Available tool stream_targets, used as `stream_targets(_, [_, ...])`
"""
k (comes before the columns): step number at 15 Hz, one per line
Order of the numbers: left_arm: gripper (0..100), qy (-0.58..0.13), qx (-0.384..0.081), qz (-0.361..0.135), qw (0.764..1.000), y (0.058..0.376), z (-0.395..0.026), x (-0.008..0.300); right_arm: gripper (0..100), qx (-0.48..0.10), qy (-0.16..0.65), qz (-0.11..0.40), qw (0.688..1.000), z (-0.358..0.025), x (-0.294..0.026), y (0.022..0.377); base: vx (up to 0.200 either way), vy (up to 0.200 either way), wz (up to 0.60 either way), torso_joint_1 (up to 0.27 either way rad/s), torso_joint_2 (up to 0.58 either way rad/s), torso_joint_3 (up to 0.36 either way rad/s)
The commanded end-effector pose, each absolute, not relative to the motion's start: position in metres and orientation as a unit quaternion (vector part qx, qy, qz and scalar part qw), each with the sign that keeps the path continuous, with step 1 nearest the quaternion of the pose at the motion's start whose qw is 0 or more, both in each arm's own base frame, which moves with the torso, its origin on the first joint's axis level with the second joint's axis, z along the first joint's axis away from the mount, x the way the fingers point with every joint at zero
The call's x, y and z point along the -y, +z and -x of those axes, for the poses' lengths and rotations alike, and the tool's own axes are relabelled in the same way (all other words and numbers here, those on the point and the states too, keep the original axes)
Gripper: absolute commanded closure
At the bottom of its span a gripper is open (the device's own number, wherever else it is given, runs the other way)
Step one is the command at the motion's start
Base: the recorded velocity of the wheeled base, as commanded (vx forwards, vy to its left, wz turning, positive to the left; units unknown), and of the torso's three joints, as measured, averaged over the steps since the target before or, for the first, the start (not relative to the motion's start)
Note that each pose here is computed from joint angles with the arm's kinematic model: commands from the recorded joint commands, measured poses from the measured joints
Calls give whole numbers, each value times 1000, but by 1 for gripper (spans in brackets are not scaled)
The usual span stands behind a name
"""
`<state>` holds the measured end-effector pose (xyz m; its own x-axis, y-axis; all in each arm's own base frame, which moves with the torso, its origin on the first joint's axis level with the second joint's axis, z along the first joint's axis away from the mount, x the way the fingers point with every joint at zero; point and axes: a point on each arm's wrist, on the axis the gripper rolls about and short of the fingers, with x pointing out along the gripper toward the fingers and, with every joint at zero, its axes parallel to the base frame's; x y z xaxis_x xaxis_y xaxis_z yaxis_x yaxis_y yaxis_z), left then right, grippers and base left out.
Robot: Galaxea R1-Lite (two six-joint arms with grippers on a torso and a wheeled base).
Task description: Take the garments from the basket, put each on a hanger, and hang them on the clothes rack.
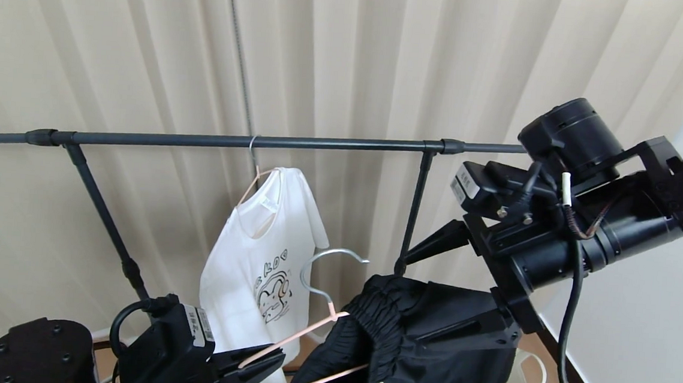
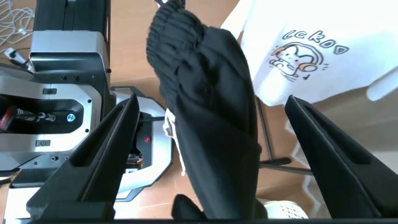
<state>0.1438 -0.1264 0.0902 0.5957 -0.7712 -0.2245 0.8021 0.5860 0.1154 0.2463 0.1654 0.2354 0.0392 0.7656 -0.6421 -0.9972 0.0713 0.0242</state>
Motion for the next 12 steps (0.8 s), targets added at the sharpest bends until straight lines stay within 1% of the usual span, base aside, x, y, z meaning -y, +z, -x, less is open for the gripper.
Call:
stream_targets(1, [100,-444,-79,-103,886,89,-144,127,0,-270,649,224,675,-252,-174,224,0,0,0,0,0,0])
stream_targets(3, [100,-444,-78,-103,887,88,-145,128,0,-267,650,225,674,-255,-178,221,0,0,0,0,0,0])
stream_targets(5, [100,-444,-66,-100,888,90,-145,128,0,-270,656,230,666,-255,-187,217,0,0,0,0,0,0])
stream_targets(7, [100,-444,-63,-99,888,91,-145,128,0,-277,649,241,667,-259,-193,214,0,0,0,0,0,0])
stream_targets(12, [100,-443,-61,-99,889,92,-145,128,0,-275,648,238,669,-261,-198,216,0,0,0,0,0,0])
